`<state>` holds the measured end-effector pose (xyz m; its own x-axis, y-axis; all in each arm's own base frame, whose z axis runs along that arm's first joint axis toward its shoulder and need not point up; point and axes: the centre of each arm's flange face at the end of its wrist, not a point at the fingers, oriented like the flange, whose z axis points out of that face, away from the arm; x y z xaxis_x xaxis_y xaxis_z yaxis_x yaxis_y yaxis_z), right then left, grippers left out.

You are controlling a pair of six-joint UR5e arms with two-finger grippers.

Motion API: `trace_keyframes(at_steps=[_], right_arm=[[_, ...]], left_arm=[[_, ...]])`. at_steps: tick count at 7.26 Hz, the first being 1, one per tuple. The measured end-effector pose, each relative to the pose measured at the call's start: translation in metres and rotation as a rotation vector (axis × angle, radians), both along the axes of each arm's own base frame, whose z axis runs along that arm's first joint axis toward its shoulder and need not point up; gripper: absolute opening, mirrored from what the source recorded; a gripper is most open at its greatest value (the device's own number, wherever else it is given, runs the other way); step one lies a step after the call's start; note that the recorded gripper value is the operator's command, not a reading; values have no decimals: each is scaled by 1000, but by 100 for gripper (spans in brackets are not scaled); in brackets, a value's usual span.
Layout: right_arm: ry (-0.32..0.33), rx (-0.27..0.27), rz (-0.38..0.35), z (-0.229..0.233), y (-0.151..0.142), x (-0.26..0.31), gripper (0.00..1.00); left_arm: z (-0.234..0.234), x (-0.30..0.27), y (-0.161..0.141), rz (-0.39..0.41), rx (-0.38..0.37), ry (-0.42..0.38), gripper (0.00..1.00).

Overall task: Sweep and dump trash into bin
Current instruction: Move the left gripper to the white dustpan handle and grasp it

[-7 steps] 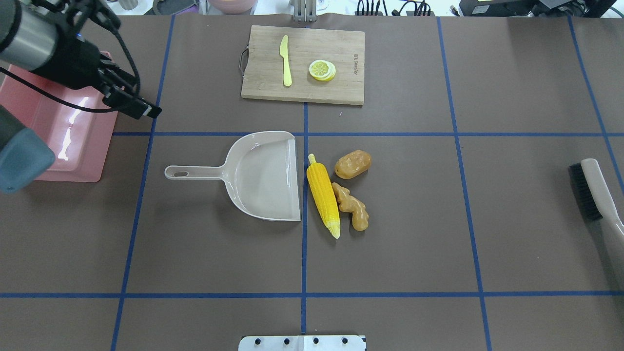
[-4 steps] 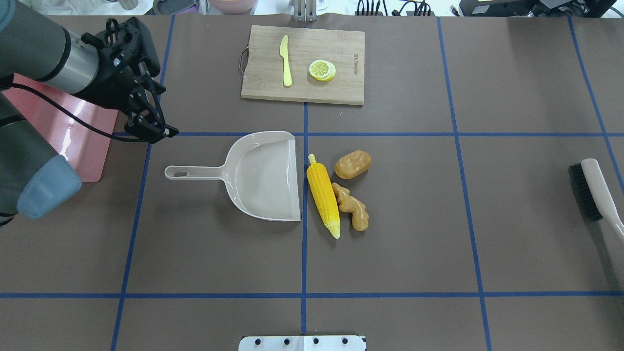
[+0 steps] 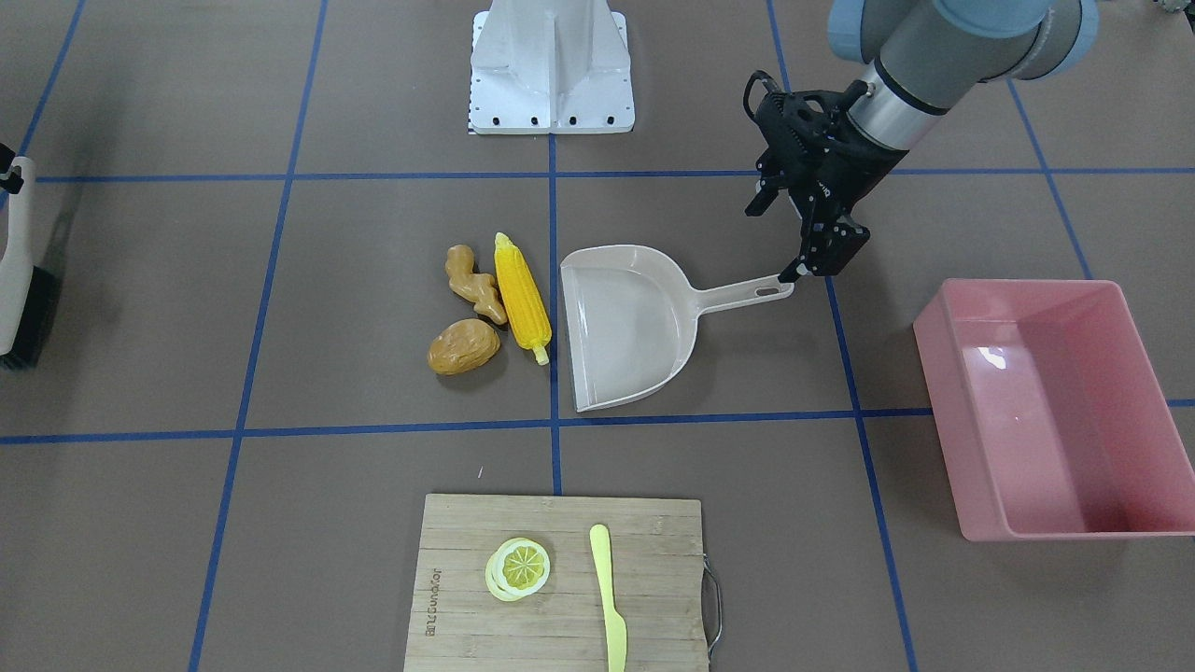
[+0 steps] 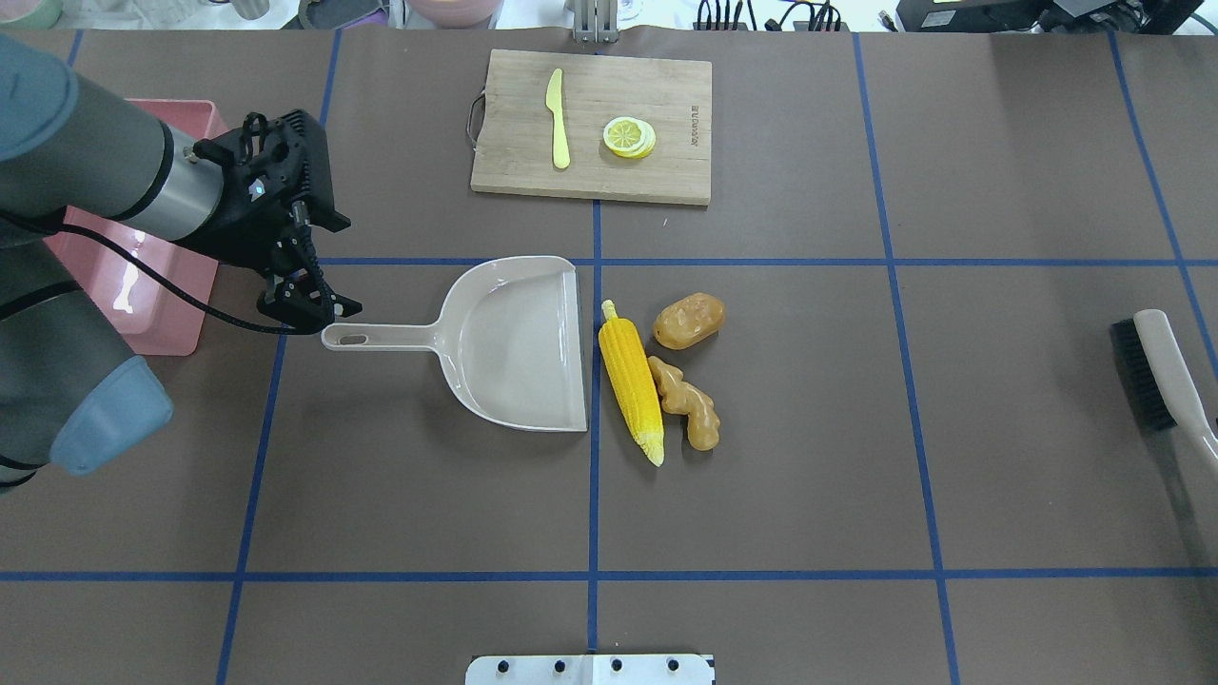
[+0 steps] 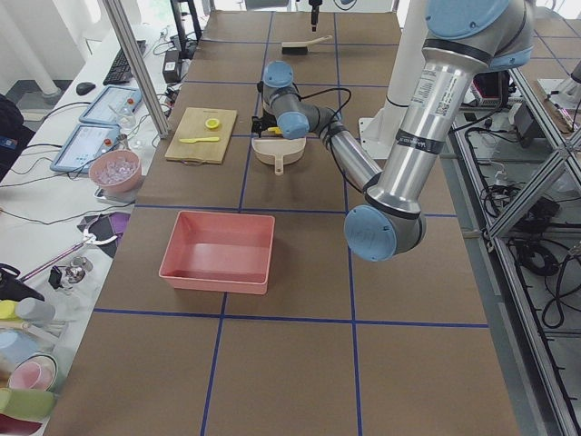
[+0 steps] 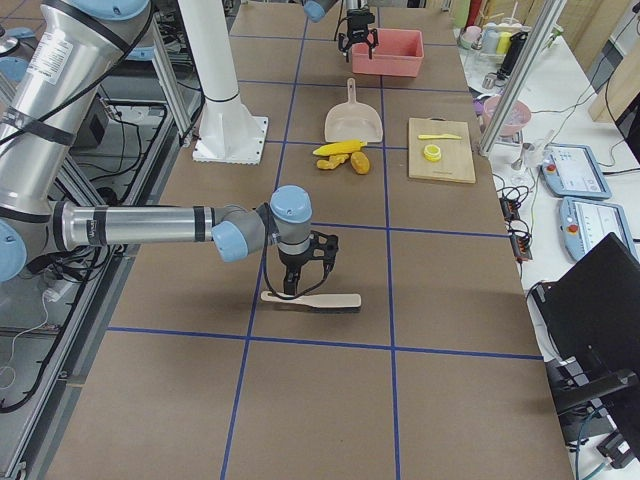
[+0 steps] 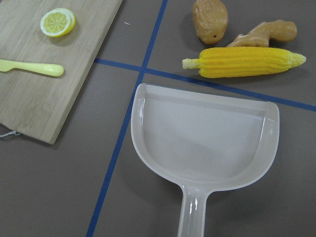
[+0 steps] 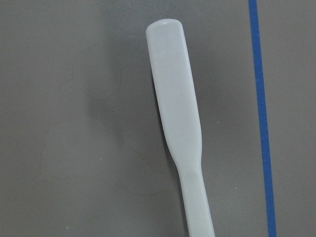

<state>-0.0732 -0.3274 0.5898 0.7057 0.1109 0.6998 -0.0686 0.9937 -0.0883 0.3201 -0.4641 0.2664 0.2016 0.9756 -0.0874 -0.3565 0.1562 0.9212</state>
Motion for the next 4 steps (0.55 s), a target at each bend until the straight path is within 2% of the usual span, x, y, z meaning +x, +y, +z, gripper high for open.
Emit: trace_keyframes(at_steps=[2,4], right_arm=[[-2,-12,3,26,14,0,100],[-31,-9,14,54,28,-7,98]], left_arm=[[48,3,4,5,71,83,97],[71,30,10,21,57,140,97]])
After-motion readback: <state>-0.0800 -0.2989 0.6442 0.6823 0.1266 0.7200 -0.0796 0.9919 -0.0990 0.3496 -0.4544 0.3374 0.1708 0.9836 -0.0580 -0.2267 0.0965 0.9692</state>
